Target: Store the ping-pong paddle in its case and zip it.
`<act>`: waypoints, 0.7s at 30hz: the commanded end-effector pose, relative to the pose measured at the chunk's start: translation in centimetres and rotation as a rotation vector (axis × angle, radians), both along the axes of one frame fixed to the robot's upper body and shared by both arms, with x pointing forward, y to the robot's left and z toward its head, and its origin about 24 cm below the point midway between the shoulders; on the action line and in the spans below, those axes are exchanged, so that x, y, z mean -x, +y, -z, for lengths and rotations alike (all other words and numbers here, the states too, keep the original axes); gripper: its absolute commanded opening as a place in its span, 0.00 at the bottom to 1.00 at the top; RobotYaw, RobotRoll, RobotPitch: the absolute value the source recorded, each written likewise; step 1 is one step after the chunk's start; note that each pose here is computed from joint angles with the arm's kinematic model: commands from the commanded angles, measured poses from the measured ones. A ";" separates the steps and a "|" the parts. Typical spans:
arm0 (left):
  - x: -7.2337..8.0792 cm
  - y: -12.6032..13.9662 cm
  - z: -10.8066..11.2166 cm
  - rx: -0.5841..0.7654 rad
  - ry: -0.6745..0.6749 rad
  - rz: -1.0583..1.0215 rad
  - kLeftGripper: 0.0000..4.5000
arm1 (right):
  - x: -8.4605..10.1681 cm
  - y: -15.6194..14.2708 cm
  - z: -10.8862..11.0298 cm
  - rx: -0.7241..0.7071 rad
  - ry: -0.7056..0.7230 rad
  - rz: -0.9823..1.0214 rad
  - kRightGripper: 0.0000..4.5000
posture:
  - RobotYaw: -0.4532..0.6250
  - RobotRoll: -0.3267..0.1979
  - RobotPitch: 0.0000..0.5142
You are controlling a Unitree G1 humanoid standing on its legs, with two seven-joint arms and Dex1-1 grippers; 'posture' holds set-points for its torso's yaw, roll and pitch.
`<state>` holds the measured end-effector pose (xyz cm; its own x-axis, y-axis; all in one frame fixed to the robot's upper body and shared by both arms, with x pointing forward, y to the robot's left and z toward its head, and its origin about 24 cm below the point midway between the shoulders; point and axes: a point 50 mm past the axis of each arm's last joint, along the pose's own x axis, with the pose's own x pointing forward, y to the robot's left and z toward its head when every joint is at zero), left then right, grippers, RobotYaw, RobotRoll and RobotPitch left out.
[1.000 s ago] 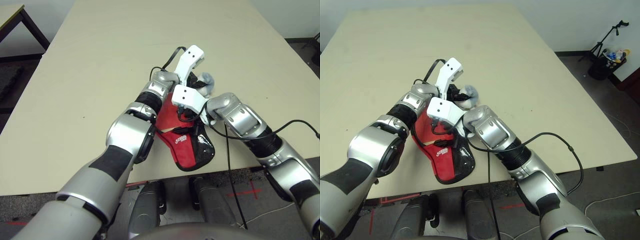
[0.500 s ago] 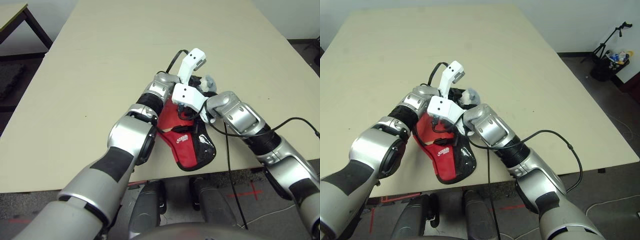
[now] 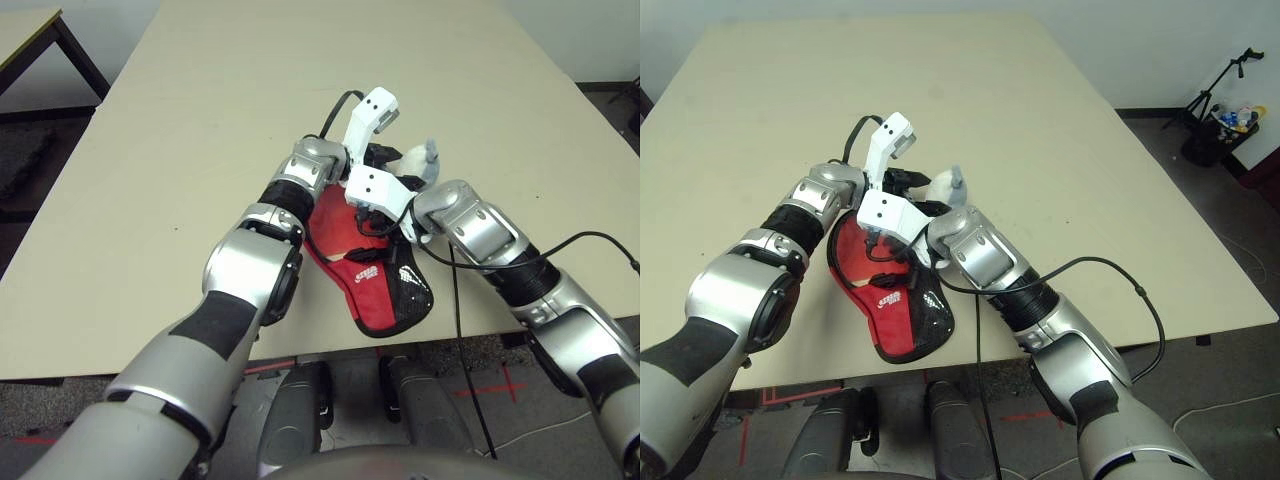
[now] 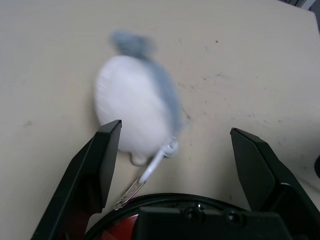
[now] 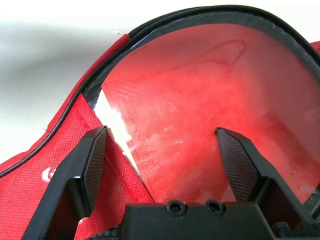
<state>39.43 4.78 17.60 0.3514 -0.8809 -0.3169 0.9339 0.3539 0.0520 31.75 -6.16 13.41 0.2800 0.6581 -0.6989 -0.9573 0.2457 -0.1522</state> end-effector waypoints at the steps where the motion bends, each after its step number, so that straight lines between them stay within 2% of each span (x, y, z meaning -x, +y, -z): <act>1: 0.0 0.1 -0.7 0.015 -0.006 0.020 0.99 | -0.1 -1.1 3.0 0.094 0.086 0.072 1.00 | 0.39 0.62 0.29; 7: 0.0 1.3 -1.2 0.002 -0.015 0.019 0.99 | -0.3 -1.1 2.9 0.092 0.081 0.072 1.00 | 0.40 0.62 0.28; 12: 0.0 3.5 -0.7 -0.055 -0.015 0.005 0.99 | -0.5 -1.1 2.9 0.091 0.078 0.076 1.00 | 0.40 0.62 0.28; 17: 0.3 6.1 1.2 -0.138 0.013 -0.032 0.99 | -0.6 -1.2 2.9 0.090 0.076 0.083 1.00 | 0.39 0.62 0.27; 21: 0.7 7.1 2.7 -0.175 0.038 -0.044 0.99 | -0.7 -1.3 2.8 0.089 0.073 0.087 1.00 | 0.39 0.62 0.26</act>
<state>38.97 11.94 15.48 0.3877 -0.8049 -0.4493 0.9139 0.3994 0.0732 32.40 -6.17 13.13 0.2895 0.6489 -0.7036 -0.9535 0.2601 -0.1525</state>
